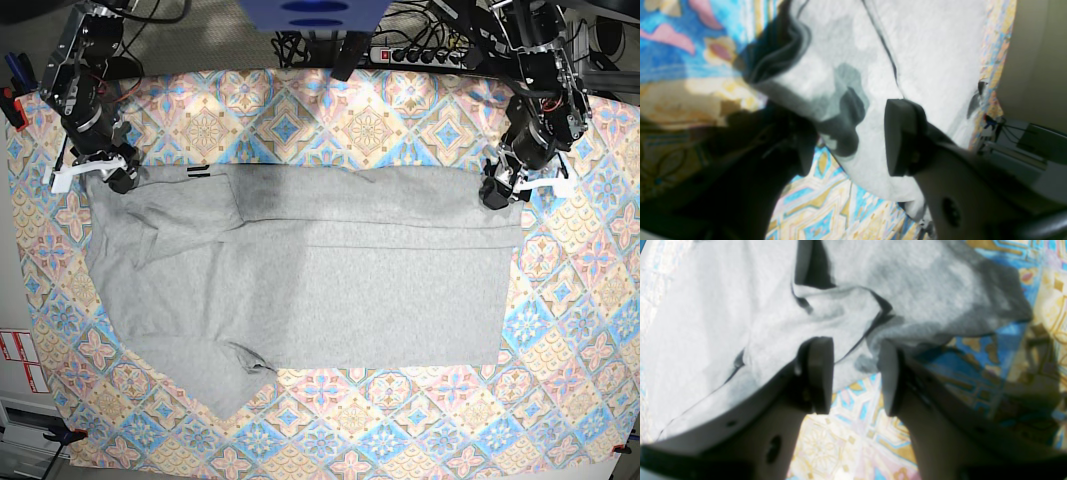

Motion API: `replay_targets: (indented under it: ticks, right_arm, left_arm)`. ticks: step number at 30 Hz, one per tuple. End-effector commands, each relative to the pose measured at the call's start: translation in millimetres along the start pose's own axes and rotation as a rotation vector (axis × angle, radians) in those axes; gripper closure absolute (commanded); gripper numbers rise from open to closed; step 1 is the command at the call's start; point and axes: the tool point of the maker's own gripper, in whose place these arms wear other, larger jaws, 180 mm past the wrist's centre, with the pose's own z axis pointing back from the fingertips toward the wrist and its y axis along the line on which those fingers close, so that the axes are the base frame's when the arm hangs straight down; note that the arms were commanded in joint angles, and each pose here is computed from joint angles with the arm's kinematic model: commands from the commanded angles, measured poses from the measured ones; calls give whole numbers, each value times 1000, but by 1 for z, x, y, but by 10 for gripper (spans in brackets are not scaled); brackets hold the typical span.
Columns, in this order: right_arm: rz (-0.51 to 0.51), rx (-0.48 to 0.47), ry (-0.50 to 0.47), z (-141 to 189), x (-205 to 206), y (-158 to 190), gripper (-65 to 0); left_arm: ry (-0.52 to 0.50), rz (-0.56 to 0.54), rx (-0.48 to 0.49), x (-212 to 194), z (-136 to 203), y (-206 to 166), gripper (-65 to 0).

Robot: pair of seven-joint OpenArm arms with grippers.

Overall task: Fold the T-shirt properly
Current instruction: 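Grasp the hem corners and pull them toward the robot base, then release the hem and lift both grippers away from the shirt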

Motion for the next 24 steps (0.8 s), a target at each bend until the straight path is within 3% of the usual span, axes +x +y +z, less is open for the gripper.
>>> replay_targets:
  ticks: [1,6,10,16,24]
  right_arm:
    - [15,13,-40,3,14,3,-232]
    - [12,10,-36,2,12,2,-232]
    - [-19,-12,-5,-3,1,-9,-232]
    - [-137,-122,45,-3,-24,-61,-235]
    - [-200,-88,35,-31,-13,-49,-236]
  left_arm:
    - [20,-10,40,-3,-3,5,-277]
    - [47,-41,18,-7,-11,-10,0]
    - [58,-47,23,-11,-12,-9,0]
    - [62,-46,28,-14,-12,-7,0]
    - [60,-51,32,-12,-11,-6,0]
